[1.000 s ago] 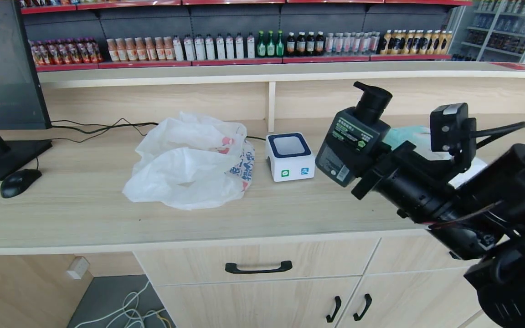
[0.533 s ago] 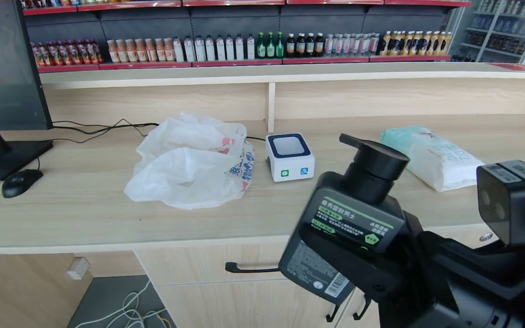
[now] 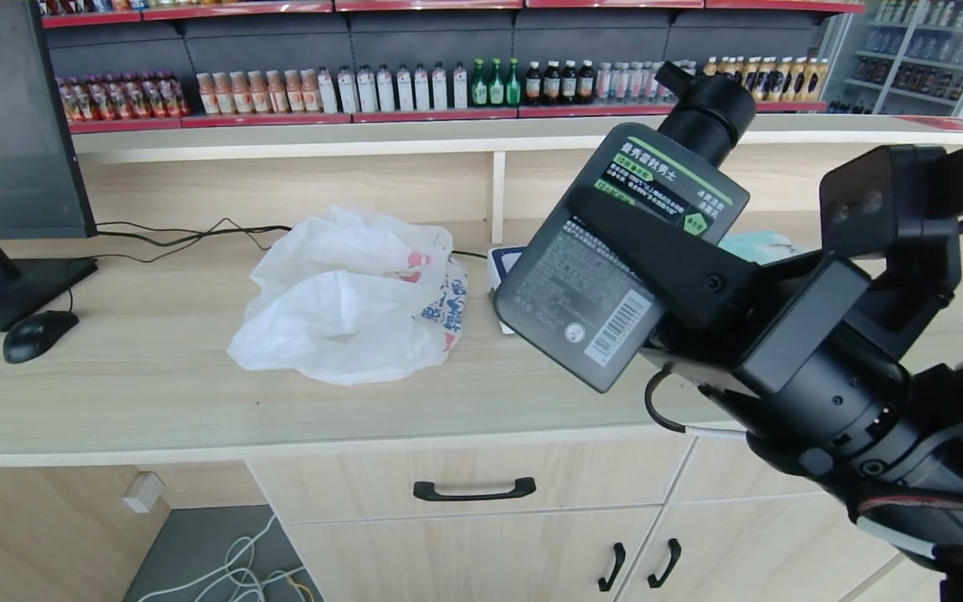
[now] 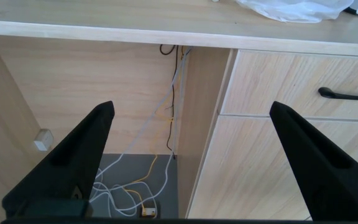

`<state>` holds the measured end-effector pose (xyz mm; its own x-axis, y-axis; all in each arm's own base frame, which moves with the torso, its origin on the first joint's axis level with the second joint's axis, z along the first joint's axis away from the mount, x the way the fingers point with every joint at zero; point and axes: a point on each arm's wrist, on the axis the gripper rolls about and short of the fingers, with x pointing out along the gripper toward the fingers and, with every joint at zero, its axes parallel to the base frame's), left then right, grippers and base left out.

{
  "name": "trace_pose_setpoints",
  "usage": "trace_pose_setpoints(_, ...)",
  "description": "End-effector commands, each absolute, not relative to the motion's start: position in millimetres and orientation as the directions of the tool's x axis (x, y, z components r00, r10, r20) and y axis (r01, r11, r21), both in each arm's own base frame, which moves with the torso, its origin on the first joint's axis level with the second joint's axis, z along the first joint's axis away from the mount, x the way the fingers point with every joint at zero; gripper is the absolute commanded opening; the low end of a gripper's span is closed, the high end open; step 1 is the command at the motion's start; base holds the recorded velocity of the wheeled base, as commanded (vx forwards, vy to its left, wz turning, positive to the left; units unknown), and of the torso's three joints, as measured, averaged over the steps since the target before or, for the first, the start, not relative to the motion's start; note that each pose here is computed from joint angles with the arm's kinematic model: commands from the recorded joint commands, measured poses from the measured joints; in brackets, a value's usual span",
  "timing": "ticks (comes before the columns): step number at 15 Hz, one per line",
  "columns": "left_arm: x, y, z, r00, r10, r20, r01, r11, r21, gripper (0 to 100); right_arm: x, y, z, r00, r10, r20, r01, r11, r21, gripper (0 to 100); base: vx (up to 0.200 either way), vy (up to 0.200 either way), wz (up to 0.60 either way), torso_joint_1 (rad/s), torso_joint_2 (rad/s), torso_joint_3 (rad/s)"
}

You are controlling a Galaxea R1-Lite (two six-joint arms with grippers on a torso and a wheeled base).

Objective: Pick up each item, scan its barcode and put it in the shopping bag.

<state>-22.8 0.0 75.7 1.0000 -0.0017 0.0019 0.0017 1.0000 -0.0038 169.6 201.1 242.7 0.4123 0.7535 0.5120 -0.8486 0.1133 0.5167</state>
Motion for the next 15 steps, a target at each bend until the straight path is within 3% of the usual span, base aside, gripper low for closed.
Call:
trace_pose_setpoints(1, -22.8, 0.0, 75.8, 1.000, -0.002, 0.003, 0.002, 1.000, -0.005, 100, 166.0, 194.6, 246.4, 0.412, 0.746, 0.523, -0.837, 0.083, 0.540, 0, 0.000, 0.000, 0.00, 0.000, 0.00, 0.000)
trace_pose_setpoints(8, -22.8, 0.0, 75.8, 1.000, -0.002, 0.003, 0.002, 1.000, -0.005, 100, 143.3, 198.4, 253.4, 0.339, 0.766, 0.546, -0.845, -0.007, 0.535, 0, 0.000, 0.000, 0.00, 0.000, 0.00, 0.000)
trace_pose_setpoints(15, -22.8, 0.0, 75.8, 1.000, -0.002, 0.003, 0.002, 1.000, -0.005, 100, 141.2, 200.0, 249.3, 0.337, 0.777, 0.532, -0.844, -0.001, 0.536, 0, 0.000, 0.000, 0.00, 0.000, 0.00, 0.000)
